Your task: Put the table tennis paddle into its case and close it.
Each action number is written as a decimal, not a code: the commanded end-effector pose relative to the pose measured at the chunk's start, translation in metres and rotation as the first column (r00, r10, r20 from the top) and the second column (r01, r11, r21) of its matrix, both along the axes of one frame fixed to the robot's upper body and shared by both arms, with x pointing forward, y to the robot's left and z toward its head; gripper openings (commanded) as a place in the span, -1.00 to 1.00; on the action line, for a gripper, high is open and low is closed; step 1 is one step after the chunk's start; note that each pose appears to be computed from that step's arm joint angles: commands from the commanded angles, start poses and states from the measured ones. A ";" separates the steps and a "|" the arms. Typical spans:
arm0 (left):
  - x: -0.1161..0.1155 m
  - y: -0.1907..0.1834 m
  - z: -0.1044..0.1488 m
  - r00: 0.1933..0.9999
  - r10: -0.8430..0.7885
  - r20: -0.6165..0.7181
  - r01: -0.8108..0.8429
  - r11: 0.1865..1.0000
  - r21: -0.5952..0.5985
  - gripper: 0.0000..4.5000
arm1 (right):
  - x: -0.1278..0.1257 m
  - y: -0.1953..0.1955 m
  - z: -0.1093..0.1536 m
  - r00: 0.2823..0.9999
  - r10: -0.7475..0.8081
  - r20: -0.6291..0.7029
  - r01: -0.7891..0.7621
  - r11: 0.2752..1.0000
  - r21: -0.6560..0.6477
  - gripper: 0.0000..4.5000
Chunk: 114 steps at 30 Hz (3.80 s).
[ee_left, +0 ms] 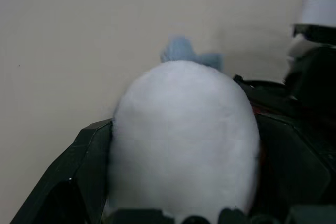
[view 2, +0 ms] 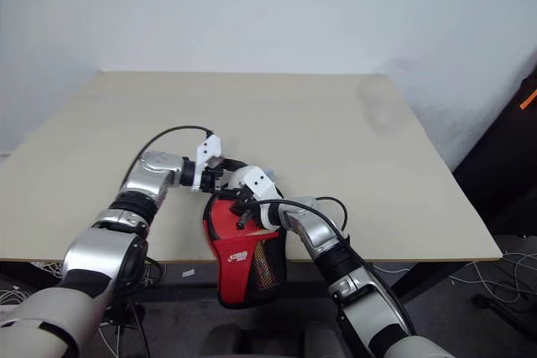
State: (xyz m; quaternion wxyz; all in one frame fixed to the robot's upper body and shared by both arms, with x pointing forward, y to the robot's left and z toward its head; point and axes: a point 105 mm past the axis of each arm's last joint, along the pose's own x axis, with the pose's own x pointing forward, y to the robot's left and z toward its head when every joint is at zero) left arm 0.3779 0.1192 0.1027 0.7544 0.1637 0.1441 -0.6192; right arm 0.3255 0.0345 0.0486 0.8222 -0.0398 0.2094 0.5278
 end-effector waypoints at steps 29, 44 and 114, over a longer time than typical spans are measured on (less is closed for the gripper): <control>-0.080 -0.003 -0.033 0.963 0.176 -0.205 -0.225 0.942 -0.249 1.00 | 0.004 -0.117 0.079 0.980 -0.110 0.165 0.130 0.985 -0.116 0.99; -0.069 -0.025 -0.035 0.969 0.116 -0.219 -0.172 0.951 -0.258 -0.99 | 0.030 -0.091 0.089 0.968 -0.143 0.204 0.160 0.985 -0.066 1.00; -0.057 -0.024 -0.123 0.940 0.267 -0.213 -0.284 0.957 -0.056 -1.00 | 0.101 -0.083 0.060 0.930 -0.325 0.170 0.349 0.927 -0.138 -0.91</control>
